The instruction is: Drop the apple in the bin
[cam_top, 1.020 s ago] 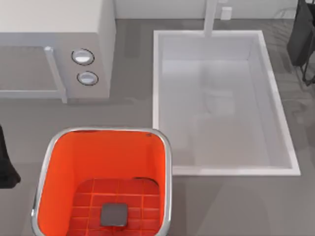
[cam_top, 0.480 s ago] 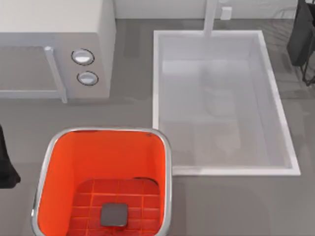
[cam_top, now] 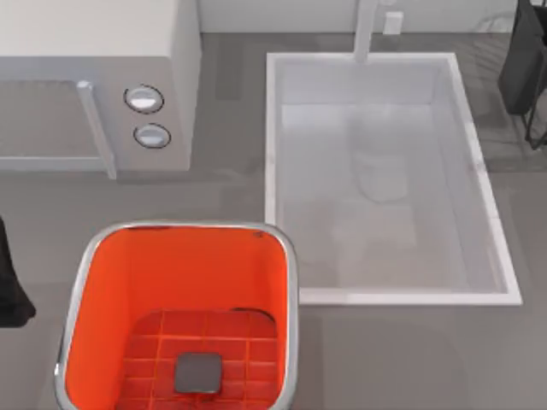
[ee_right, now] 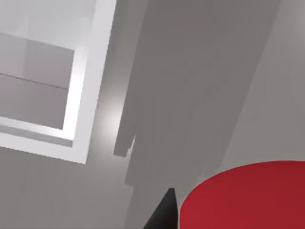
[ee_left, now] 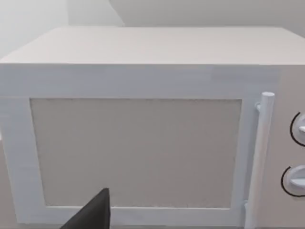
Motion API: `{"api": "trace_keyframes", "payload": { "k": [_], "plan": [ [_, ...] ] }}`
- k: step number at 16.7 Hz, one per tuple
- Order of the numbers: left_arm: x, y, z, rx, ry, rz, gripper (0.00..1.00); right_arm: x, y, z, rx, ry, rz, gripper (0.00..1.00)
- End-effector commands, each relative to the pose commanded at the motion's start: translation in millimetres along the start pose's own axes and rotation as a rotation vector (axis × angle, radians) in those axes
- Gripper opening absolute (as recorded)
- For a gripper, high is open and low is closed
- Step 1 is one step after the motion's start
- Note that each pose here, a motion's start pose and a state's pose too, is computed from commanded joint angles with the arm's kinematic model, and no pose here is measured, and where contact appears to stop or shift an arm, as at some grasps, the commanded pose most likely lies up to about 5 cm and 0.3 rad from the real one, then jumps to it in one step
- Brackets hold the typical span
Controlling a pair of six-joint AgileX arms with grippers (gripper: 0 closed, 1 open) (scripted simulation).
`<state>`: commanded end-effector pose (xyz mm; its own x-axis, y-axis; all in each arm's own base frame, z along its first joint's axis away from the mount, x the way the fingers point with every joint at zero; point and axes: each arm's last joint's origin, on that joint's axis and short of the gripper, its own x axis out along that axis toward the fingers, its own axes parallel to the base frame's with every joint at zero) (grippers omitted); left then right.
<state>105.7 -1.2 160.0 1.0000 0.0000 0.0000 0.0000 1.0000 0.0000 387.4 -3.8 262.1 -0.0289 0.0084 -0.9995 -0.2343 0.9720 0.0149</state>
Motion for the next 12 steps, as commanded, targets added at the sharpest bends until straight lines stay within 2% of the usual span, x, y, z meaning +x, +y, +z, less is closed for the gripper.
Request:
{"api": "trace_keyframes", "payload": {
  "k": [3,6,9,12],
  "plan": [
    [0,0,0,0.0,0.0,0.0,1.0,-4,71,34,-0.224,0.019,0.007,0.0],
    [0,0,0,0.0,0.0,0.0,1.0,-8,180,49,-0.521,0.028,0.012,0.0],
    [0,0,0,0.0,0.0,0.0,1.0,-9,299,25,-0.836,0.028,0.019,0.0],
    [0,0,0,0.0,0.0,0.0,1.0,-8,387,-23,-1.093,0.027,0.025,0.0]
  ]
}}
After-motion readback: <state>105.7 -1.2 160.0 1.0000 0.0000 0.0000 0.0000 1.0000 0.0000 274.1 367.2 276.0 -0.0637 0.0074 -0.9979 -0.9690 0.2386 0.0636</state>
